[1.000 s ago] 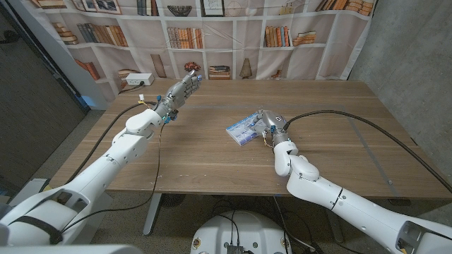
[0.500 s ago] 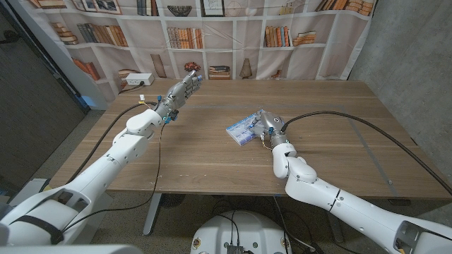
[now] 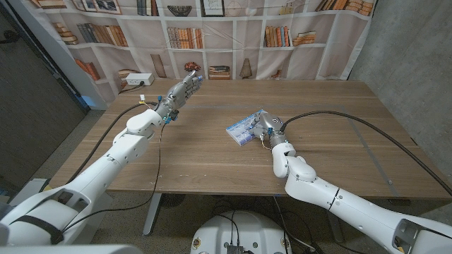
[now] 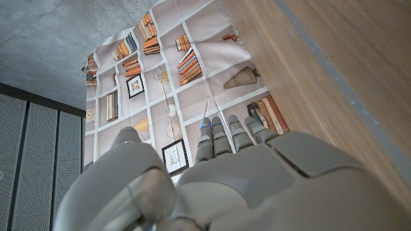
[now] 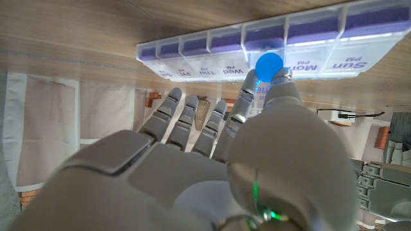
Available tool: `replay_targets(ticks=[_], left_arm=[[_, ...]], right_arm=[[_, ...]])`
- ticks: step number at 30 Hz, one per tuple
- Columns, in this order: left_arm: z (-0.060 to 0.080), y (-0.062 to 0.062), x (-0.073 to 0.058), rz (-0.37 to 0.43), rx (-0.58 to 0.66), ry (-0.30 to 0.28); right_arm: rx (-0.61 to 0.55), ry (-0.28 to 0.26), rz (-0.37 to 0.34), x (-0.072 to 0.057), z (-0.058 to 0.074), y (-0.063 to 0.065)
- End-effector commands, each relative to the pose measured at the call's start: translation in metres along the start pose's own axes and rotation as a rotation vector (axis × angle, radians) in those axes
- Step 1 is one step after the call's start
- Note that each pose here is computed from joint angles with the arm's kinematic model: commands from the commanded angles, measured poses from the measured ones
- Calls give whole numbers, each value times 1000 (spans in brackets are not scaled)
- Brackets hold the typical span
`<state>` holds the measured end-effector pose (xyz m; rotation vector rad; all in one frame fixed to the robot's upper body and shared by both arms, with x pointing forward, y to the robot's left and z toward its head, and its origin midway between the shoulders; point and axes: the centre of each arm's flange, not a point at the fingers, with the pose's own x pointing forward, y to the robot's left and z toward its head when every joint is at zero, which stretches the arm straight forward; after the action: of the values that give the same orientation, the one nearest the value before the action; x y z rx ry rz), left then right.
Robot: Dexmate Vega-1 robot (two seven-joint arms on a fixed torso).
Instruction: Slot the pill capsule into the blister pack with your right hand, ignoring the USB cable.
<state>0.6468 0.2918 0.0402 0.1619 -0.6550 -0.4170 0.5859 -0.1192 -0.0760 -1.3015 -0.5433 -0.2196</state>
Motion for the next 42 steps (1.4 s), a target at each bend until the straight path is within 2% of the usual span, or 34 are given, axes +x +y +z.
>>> replay_targets(ticks=[1,22,42], left_arm=[[-2,0,1,-1,-4,8],[-4,1,6,-15,-5,15],[-5,0,6,-19,-9,13]], right_arm=[[-5,7,11,3,-3,3],[9,16,21,0,-6,0],[36,-1,-32,-4,-10,-15]])
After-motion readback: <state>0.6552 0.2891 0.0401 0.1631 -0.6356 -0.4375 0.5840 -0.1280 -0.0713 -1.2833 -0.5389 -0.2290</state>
